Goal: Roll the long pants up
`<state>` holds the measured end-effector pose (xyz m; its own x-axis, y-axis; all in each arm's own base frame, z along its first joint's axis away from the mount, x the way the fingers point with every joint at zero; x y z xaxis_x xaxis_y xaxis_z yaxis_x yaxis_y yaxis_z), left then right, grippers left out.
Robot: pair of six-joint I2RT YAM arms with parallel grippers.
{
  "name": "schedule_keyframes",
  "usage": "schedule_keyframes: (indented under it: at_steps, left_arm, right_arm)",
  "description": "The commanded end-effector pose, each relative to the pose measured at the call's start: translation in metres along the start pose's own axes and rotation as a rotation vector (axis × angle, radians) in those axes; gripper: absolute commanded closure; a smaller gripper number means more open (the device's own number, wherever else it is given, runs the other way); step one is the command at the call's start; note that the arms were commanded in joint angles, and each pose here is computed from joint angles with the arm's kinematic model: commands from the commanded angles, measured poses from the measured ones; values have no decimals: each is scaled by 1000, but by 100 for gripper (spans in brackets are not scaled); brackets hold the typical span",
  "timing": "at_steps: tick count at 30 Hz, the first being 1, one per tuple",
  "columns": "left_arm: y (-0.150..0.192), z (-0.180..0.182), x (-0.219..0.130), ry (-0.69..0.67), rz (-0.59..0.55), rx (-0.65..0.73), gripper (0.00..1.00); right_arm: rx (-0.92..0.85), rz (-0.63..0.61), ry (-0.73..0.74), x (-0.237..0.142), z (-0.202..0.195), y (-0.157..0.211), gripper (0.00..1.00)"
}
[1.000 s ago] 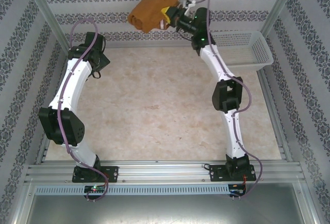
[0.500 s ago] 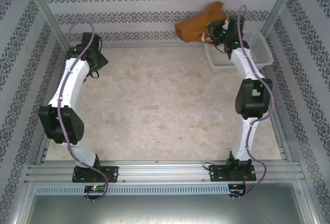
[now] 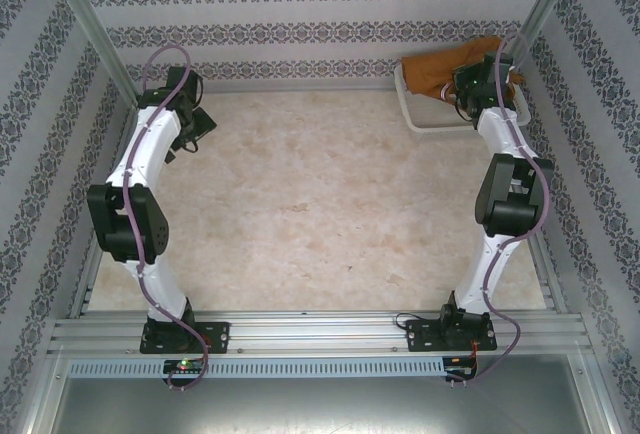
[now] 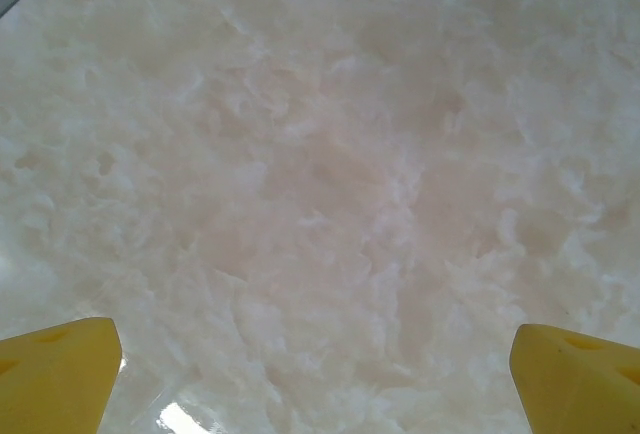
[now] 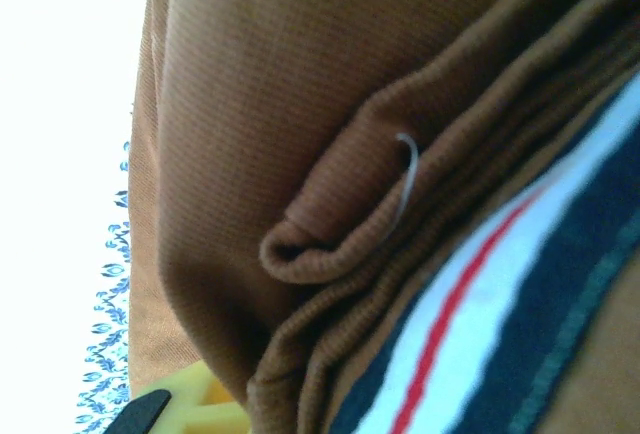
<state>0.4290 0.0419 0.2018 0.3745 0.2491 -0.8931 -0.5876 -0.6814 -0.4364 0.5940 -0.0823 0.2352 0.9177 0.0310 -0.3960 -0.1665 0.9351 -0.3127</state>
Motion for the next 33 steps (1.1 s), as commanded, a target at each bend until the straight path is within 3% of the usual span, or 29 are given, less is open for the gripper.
schedule_keyframes:
  at_steps: [1,7,17,26,28,29,31,33]
  left_arm:
    - [-16,-4,-5,29,-29,-1,0]
    - [-20,3,3,12,-21,-9,0]
    - [-23,13,9,-1,-7,-24,0]
    - [-24,20,6,0,-11,-40,0]
    - [-24,20,5,5,-10,-42,0]
    - [-24,21,3,9,-12,-45,0]
    - [-24,21,2,12,-11,-50,0]
    - [-23,23,1,19,-10,-57,0]
  right_arm:
    - [-82,-123,-187,-14,68,-31,100]
    - [-100,-116,-94,14,47,-31,100]
    - [-78,-74,79,42,-22,-12,94]
    - [-103,-57,99,48,-19,-11,87]
    - [-104,-55,127,45,-18,-13,74]
    - [-99,-48,159,44,-19,-14,58]
    - [-85,-17,244,40,-25,-14,40]
    - [-74,32,304,38,-29,-14,31]
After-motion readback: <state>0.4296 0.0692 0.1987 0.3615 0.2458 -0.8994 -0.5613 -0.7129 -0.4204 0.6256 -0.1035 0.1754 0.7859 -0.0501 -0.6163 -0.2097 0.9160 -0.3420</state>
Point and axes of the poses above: each hand's point on the last joint's axis, 136 mm out from that joint toward the fingers, its own x axis out along the fingers, its own z axis along the line the jaws close on, y = z × x, the point moved 2 cm from there along -x, back along the fingers, and after that the axes turned 1 degree about x, right-handed, at the moved point
